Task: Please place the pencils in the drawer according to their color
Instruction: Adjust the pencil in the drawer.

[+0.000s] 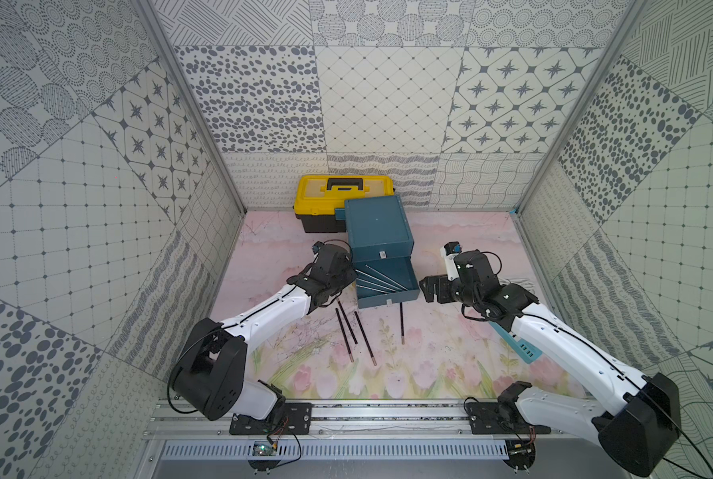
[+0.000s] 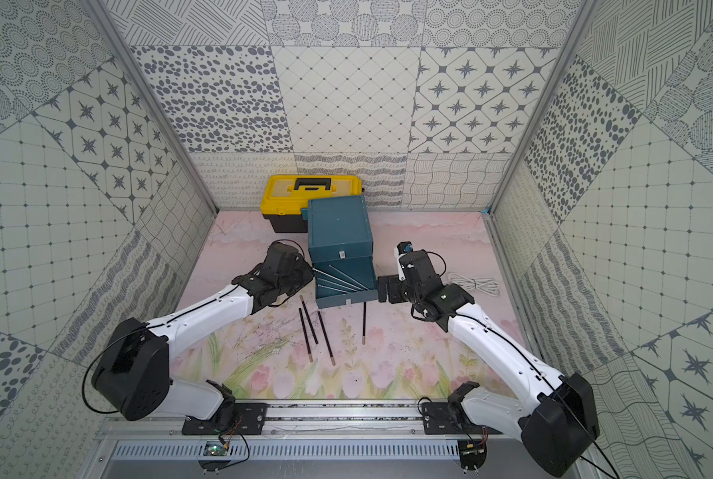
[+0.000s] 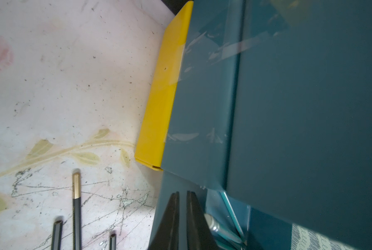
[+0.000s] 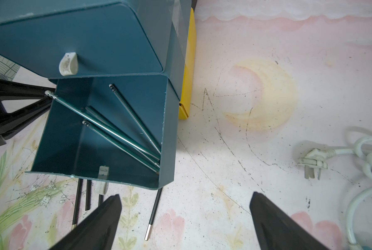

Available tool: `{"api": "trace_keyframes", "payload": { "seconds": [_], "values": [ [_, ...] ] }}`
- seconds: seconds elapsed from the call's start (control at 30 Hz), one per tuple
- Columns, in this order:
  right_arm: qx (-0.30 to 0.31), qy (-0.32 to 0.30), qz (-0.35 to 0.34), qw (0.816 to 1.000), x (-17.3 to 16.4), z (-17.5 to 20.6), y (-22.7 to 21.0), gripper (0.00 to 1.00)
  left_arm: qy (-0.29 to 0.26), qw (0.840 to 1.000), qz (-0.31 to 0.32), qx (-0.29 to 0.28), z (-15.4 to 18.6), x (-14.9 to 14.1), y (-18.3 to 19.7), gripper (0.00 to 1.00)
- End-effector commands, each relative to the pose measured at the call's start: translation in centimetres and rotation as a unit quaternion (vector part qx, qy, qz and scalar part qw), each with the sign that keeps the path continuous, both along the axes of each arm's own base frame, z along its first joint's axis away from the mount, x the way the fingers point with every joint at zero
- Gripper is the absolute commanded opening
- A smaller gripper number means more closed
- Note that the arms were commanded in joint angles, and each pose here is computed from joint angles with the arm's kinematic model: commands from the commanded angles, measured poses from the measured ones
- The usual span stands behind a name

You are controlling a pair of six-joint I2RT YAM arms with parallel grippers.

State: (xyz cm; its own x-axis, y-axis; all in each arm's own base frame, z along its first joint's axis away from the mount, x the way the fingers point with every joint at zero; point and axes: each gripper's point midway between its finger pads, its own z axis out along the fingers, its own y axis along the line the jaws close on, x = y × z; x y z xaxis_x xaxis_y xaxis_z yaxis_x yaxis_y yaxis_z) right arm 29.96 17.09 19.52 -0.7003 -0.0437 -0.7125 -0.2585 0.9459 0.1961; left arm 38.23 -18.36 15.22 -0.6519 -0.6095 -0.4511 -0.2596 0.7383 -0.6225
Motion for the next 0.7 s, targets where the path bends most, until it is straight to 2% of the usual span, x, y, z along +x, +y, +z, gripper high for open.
{"api": "trace_keyframes", "payload": {
  "seconds": [0.0, 0.5, 0.67],
  "values": [
    [0.012, -0.024, -0.009, 1.000, 0.9, 1.4, 0.1, 0.99, -0.033, 0.999, -0.002, 0.009, 1.9, 1.1, 0.1, 0.13],
    [0.011, -0.023, -0.008, 1.000, 0.9, 1.3, 0.1, 0.99, -0.042, 0.999, -0.021, 0.002, 2.6, 1.9, -0.9, 0.12],
    [0.012, -0.024, -0.007, 1.000, 0.9, 1.3, 0.2, 0.99, -0.049, 0.999, -0.015, 0.006, 3.3, 1.7, -0.5, 0.15]
  ]
}}
